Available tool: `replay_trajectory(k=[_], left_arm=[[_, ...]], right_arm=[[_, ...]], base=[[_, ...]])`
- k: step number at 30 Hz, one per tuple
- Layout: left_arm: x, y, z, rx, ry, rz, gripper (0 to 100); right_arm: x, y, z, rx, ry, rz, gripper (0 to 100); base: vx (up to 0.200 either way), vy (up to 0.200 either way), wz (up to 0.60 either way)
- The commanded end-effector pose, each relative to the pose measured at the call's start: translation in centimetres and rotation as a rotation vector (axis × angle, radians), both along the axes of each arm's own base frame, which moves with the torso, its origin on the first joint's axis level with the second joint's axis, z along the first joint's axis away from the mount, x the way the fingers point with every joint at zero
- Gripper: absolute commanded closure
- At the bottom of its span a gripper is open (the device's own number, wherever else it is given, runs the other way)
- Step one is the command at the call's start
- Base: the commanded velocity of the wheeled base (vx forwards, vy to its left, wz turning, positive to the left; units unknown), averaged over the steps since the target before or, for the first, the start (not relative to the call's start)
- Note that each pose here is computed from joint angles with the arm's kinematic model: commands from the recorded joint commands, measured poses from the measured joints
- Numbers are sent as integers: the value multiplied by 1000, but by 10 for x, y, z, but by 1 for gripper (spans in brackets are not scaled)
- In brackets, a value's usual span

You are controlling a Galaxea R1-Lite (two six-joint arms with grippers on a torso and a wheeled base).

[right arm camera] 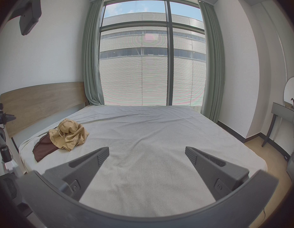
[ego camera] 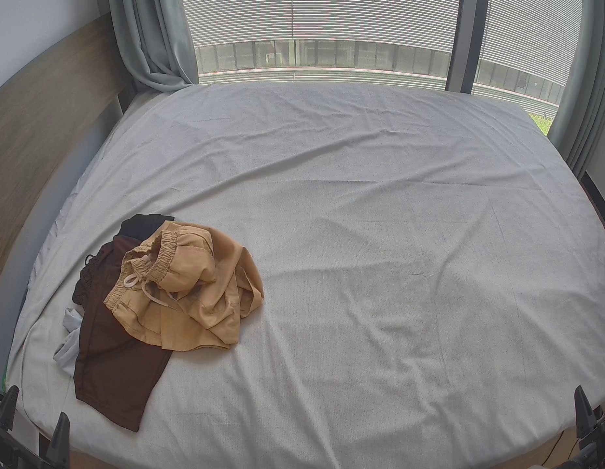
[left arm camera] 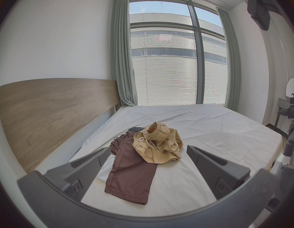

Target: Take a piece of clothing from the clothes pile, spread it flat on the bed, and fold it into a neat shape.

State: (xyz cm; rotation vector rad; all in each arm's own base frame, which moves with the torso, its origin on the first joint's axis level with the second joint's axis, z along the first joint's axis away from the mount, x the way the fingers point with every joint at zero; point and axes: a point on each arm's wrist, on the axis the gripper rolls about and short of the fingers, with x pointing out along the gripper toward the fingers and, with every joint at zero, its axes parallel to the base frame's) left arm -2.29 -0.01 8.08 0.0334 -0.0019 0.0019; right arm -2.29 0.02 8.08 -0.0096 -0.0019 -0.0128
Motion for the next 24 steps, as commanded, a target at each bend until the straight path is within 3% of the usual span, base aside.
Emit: replay_trajectory(k=[1,24], left_arm=[[0,0,-5,-3,3,0,0],[0,0,-4,19,-6,-5,0]], right_arm=[[0,0,-5,2,0,0,0],[0,0,-5,5,0,-1,0]], base=[[0,0,0],[0,0,0]])
